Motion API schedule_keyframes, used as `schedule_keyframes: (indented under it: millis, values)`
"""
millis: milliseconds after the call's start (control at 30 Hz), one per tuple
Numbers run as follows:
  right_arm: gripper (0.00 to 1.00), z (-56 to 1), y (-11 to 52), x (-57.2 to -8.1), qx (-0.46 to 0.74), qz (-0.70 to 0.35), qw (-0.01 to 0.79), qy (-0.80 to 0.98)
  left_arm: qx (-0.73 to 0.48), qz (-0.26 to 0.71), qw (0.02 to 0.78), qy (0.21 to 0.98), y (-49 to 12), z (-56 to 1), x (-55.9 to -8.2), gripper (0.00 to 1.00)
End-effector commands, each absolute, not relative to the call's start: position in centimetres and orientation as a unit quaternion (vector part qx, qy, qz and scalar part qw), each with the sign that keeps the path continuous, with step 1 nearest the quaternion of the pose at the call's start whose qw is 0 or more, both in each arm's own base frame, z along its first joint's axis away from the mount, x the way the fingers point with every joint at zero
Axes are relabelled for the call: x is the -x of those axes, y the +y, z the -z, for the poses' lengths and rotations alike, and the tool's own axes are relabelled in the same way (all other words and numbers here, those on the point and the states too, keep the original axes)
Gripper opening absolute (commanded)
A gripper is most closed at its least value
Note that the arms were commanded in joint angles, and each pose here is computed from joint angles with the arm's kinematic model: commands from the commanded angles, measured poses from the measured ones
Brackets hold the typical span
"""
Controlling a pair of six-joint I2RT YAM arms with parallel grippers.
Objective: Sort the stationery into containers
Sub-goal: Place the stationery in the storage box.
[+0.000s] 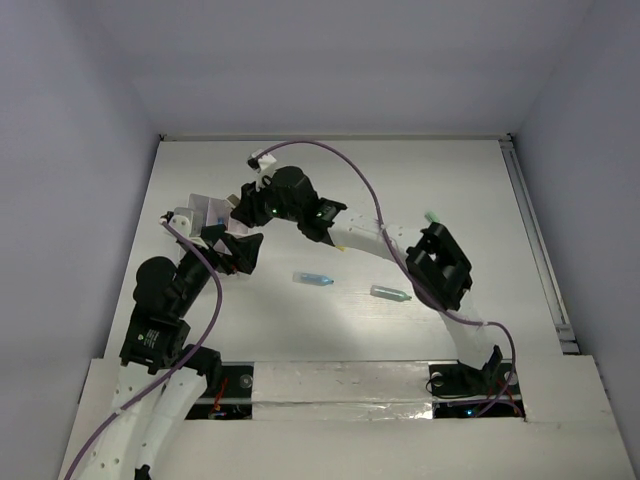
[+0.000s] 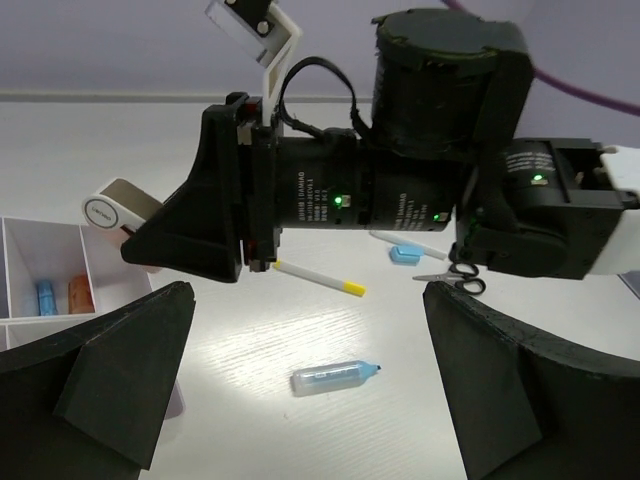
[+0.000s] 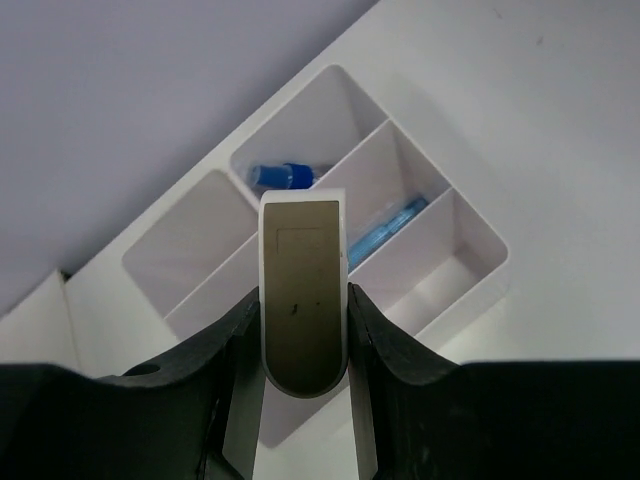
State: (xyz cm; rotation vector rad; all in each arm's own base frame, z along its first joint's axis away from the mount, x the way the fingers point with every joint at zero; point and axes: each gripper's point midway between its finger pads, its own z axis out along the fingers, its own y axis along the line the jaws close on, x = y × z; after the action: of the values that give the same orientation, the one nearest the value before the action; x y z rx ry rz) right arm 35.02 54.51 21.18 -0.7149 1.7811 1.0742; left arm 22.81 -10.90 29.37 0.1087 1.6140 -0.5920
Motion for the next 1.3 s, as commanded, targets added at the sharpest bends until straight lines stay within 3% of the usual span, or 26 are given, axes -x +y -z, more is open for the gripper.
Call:
schedule_keyframes:
  millis: [0,667,1267]
  values:
    - [0.16,-24.3,54.6,-38.9,0.177,-0.455,0.503,0.714,-0.052,0.271,0.685,0.675,-10.8,-32.7,-22.4,0.99]
    - [0.21,-18.6,55.8,-41.3,0.049,-0.477,0.445,0.757,-0.057,0.274,0.684,0.673,-11.0,-32.8,-22.2,0.99]
    - [0.45,-18.0,56.4,-40.9,0.063,-0.482,0.429,0.762,-0.057,0.275,0.684,0.673,-11.1,-32.8,-22.2,0.99]
